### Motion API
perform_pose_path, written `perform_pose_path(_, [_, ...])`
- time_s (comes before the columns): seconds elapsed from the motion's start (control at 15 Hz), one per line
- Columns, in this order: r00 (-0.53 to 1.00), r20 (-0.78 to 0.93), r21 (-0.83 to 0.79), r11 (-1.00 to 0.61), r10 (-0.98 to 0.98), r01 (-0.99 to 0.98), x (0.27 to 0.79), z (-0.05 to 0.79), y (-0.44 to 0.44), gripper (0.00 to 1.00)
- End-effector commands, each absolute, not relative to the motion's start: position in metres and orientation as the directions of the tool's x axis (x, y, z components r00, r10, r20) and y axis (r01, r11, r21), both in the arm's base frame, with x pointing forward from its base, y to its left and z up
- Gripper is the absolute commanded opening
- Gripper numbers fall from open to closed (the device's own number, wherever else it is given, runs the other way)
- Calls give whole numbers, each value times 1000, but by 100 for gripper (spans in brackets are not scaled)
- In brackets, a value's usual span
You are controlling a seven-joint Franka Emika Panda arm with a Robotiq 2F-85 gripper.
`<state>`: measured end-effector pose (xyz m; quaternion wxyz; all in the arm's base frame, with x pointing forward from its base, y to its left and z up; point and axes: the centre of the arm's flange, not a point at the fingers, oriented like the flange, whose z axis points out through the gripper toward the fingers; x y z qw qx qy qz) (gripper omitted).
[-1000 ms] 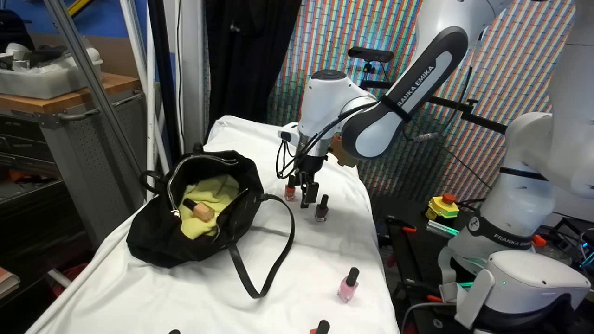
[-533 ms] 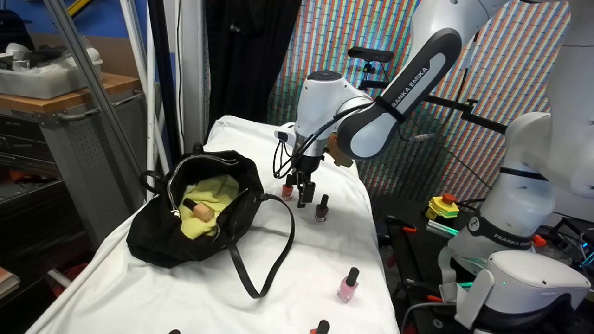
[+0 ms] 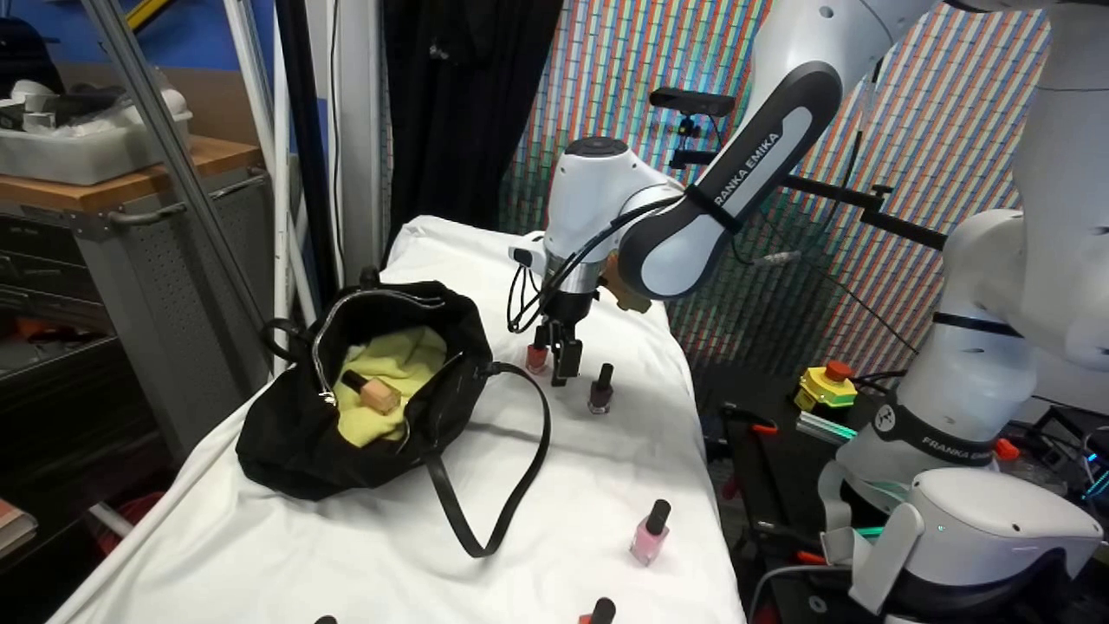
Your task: Put the nail polish bottles in the bag
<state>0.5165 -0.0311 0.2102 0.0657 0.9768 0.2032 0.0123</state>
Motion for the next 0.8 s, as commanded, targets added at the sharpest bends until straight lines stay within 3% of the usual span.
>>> perform_pose_path(0.0, [912, -12, 140, -903, 410, 407, 533, 204, -36, 100])
perform_pose_path(0.73, [924, 2, 148, -914, 383, 378, 555, 199, -41, 100])
